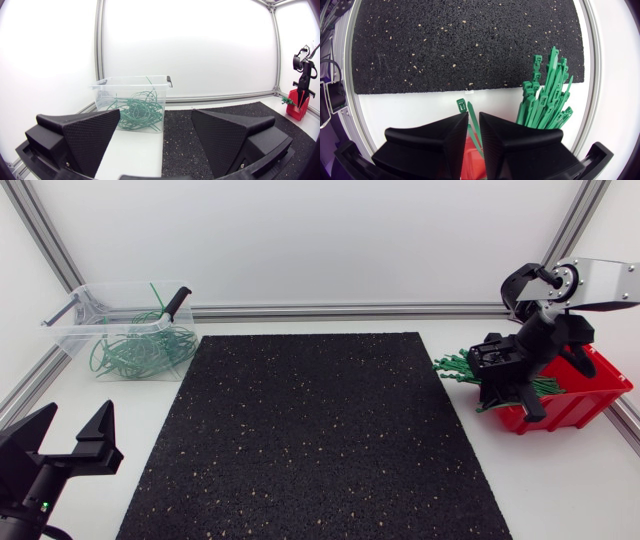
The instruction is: Take a green cable tie from the red box, thread the tail through the head to close it, then place it in the transparent bin on the left.
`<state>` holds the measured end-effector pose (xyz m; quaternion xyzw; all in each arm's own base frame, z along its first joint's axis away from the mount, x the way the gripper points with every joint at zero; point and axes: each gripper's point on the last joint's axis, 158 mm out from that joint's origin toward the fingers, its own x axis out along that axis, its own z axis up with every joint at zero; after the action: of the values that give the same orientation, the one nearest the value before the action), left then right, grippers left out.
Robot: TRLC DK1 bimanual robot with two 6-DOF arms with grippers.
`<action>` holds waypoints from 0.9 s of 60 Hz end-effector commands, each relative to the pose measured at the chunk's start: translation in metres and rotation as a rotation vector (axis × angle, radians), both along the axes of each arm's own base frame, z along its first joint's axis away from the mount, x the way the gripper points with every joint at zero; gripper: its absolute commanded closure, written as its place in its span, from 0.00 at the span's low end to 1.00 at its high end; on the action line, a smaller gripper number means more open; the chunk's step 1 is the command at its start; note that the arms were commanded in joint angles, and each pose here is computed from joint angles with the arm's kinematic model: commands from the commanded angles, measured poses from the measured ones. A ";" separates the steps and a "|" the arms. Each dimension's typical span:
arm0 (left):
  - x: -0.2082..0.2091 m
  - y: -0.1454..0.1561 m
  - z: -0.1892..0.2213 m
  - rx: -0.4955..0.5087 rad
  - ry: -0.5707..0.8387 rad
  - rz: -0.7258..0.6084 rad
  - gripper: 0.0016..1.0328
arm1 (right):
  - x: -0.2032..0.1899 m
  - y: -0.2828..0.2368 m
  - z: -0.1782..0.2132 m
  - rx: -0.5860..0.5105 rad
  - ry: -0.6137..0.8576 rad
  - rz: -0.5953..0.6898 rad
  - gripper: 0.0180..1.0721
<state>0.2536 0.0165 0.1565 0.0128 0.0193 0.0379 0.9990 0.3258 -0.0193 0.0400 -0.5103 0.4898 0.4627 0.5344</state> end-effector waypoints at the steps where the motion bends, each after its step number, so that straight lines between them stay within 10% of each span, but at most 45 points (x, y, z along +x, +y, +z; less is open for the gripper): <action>1: 0.001 -0.001 -0.022 -0.017 0.046 -0.004 0.04 | 0.001 0.001 -0.004 -0.008 0.013 0.006 0.82; 54: 0.001 -0.001 -0.022 -0.016 0.046 -0.001 0.04 | 0.023 0.007 0.090 0.034 -0.219 -0.024 0.94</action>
<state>0.2536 0.0165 0.1565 0.0128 0.0193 0.0381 0.9990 0.3438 -0.0115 0.1012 -0.5353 0.4447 0.4247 0.5791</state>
